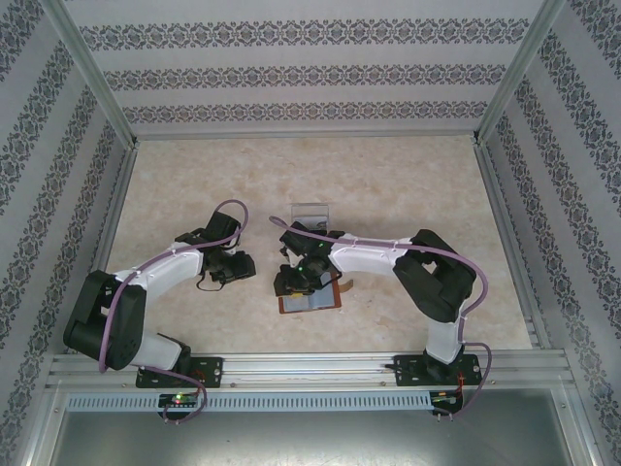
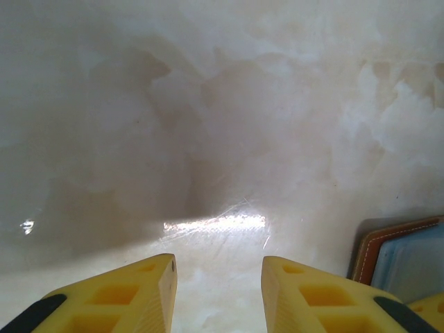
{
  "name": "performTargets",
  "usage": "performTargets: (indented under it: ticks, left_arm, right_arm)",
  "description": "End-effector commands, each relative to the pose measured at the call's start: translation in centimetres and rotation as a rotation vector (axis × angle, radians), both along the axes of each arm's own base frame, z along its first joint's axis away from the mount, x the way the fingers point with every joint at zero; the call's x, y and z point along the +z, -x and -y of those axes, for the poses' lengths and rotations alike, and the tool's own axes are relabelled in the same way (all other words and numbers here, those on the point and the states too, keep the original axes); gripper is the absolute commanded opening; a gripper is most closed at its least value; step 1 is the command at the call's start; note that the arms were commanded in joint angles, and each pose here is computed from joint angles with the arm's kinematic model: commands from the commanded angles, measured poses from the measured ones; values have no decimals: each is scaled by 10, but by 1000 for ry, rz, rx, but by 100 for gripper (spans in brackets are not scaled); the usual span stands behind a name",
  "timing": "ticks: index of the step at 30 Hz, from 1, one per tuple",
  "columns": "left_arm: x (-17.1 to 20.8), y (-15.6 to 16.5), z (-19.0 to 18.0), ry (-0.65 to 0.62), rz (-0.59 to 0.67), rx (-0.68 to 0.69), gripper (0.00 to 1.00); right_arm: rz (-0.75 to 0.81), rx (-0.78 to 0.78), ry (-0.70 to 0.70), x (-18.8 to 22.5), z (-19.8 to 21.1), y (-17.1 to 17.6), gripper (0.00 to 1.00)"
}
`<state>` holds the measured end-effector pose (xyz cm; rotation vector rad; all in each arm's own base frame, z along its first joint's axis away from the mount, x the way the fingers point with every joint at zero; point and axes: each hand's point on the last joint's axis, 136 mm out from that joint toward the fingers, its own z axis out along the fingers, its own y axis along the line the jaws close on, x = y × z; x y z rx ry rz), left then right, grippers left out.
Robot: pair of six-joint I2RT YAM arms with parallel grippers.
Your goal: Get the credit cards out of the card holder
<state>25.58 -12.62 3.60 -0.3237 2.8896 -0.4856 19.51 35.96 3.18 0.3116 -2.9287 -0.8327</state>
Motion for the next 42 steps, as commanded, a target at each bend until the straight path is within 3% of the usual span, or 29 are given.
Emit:
performTargets:
  ticks: [1,27,42]
  left_arm:
    - [2,1,-2,7,12,-6,38]
    - [4,-2,3,25,5,-20,38]
    - [6,-5,6,32,1,-25,38]
  right_arm:
    - [27,4,145,-7,24,4,38]
    - [195,46,461,18,69,-4,42]
    - [255,69,565,30,86,-8,47]
